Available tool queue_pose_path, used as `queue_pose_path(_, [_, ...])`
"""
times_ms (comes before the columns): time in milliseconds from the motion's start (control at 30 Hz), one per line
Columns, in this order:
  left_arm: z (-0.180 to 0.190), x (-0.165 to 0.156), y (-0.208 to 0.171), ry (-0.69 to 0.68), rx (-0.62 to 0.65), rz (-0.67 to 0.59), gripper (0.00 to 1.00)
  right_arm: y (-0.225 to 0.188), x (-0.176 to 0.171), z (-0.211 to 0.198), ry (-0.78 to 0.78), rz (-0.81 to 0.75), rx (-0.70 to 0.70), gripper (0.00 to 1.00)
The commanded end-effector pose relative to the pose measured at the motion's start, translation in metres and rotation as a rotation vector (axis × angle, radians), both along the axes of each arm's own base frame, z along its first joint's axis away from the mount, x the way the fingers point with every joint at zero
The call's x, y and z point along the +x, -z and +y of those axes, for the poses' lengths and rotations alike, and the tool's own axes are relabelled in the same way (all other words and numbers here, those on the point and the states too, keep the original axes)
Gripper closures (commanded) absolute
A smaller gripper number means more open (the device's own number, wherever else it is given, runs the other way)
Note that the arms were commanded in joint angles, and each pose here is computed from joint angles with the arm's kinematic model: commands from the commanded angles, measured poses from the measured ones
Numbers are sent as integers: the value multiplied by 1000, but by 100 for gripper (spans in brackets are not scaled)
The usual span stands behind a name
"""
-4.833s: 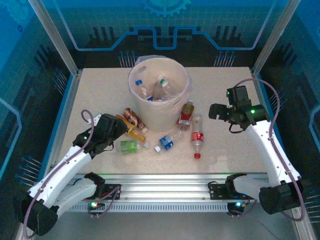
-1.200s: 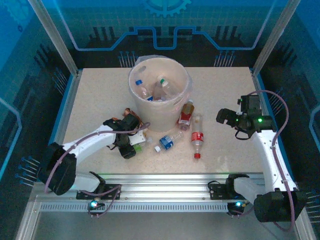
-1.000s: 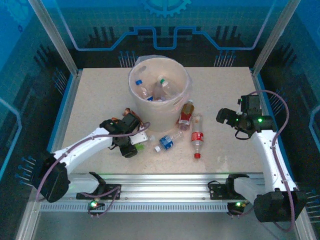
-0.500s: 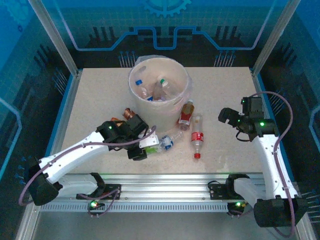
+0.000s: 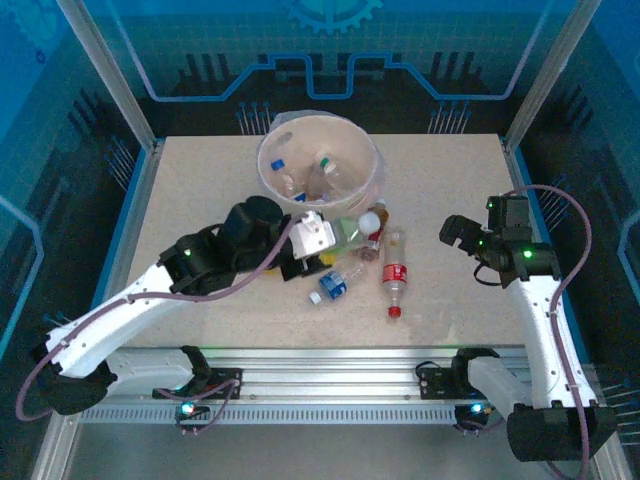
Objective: Put the plastic bottles in the bin
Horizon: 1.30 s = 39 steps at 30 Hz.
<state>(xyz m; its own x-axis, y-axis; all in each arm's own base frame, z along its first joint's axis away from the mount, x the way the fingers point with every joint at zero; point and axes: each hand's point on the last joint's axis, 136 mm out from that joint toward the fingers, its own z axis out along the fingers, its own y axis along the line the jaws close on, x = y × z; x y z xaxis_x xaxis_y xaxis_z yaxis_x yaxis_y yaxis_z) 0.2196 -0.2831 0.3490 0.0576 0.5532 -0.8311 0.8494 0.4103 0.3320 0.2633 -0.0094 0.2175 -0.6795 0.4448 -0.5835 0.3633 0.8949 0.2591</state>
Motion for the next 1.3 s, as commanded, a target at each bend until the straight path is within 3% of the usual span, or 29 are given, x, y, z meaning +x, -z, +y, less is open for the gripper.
queue_pose_path(0, [5,31,-72,-123,-170,-141,60,0,1,-2,20,-21,22,0])
queue_pose_path(300, [46,118,-98,-460,-231,-39,61,0,0,2,6,-19,41,0])
queue_pose_path(633, [72,176,-52,-635,-128,136,59,0,4,11,-29,-20,82,0])
queue_pose_path(867, [86,201,1,-725,11,254,57,5,3,15,-42,-12,95,0])
queue_pose_path(1267, [99,205,64,-781,247,370,50,27,2,16,-44,56,100,0])
